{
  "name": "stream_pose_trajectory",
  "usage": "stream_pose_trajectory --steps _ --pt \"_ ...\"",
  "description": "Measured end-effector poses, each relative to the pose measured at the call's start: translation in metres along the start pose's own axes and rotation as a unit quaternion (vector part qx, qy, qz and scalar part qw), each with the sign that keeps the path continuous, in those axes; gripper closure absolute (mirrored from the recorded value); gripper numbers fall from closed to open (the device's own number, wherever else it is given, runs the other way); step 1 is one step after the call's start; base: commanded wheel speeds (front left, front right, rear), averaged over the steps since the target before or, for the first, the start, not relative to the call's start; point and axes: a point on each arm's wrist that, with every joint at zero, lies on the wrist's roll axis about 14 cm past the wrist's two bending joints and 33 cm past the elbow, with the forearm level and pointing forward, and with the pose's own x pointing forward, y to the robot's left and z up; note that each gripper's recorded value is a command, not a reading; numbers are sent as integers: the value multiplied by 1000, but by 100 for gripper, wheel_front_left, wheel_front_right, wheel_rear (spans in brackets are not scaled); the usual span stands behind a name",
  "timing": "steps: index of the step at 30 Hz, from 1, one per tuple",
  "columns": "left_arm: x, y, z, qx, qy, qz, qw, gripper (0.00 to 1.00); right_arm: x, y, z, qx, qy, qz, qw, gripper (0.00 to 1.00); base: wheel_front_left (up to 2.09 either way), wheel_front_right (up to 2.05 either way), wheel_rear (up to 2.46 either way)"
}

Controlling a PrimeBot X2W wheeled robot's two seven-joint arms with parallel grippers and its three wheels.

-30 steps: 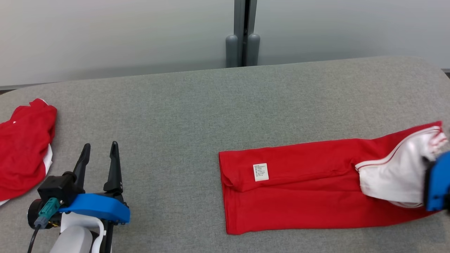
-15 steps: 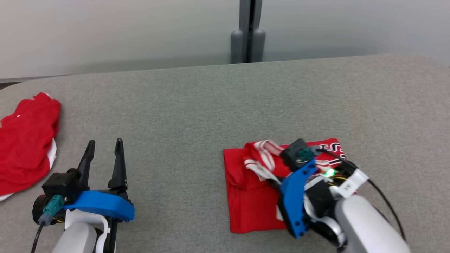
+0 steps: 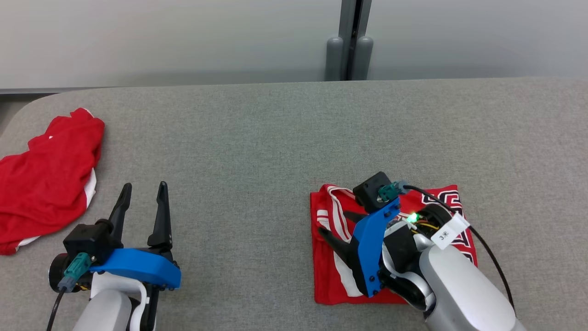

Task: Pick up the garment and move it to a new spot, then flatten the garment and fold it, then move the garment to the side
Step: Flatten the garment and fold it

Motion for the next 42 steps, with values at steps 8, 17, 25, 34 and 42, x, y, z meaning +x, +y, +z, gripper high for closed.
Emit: stream_pose_trajectory --steps 8,17,25,34,42 --pt "3 -1 3 2 -3 -4 1000 0 -58 -30 70 24 -170 -25 985 0 0 0 0" --pt "7 -6 9 4 -13 -12 1000 0 -106 -120 -9 80 -140 -185 969 28 0 0 0" --pt "7 -6 8 5 -11 -14 1000 0 -56 -59 -50 84 -83 -116 986 100 0 0 0" --pt "0 1 7 7 -8 -5 1000 0 -5 21 -61 33 -30 -8 999 100 0 0 0" --pt "-8 3 10 7 -12 0 1000 0 -1 86 -41 54 -46 103 992 100 0 0 0"
